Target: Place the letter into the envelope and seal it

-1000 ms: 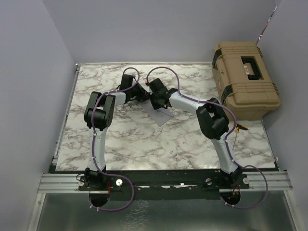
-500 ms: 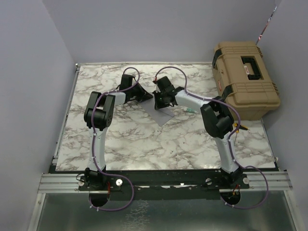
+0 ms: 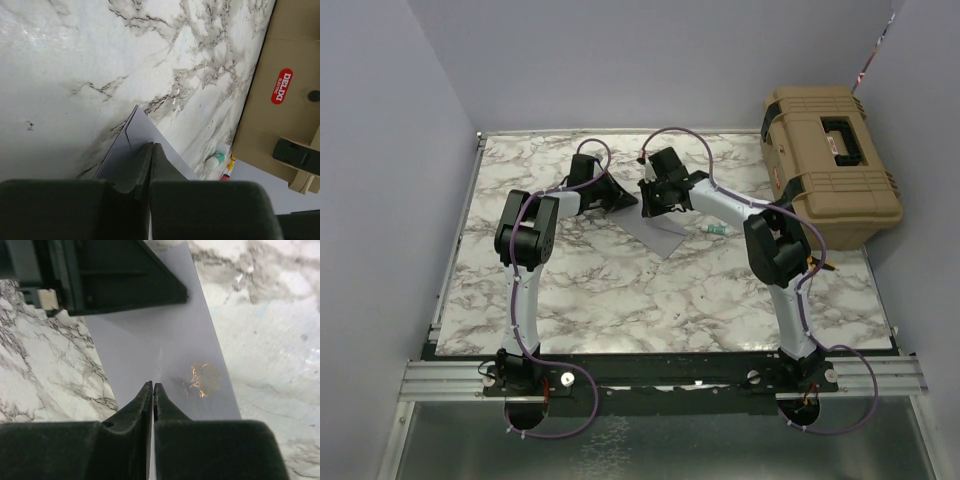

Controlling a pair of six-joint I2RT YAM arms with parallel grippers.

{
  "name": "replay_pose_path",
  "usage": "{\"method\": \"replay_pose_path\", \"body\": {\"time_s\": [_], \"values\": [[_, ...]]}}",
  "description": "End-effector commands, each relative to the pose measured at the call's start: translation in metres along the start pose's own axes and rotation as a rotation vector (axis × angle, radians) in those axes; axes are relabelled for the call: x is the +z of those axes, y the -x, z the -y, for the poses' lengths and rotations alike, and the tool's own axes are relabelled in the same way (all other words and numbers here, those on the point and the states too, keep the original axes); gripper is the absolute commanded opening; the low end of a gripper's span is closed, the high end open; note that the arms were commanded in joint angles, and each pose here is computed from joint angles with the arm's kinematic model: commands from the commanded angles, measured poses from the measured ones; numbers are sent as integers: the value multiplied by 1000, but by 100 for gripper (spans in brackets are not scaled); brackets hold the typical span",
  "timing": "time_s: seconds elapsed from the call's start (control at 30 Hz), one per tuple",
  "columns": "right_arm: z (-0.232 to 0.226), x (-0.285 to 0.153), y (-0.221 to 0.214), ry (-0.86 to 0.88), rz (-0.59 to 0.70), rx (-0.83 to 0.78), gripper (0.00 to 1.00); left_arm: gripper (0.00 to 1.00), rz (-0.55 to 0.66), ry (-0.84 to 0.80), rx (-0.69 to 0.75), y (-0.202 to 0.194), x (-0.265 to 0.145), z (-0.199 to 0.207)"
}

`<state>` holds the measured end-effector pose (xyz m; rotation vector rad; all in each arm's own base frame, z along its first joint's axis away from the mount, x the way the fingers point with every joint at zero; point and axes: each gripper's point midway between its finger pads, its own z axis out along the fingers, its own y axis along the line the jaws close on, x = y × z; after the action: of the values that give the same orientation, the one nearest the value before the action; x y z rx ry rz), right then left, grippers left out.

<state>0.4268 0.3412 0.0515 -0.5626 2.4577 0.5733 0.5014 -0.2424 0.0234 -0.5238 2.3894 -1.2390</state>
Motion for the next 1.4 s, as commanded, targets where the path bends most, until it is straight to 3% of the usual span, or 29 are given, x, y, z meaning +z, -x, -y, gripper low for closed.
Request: {"method": "replay_pose_path", "body": {"time_s": [0.0,0.23,0.77,1.37], "values": [[15,9,4,-86,5,-167,7,0,-99,258,-83,-40,6,-94],[29,18,1,-127,-18,-268,9,0,-105,257,-79,-40,6,-94],[49,9,-82,-86,-251,-452,13,0,-112,264,-57,-38,7,-94],[74,-3,-103,-162,-297,-385,14,0,-120,270,-46,-39,7,-95]]}}
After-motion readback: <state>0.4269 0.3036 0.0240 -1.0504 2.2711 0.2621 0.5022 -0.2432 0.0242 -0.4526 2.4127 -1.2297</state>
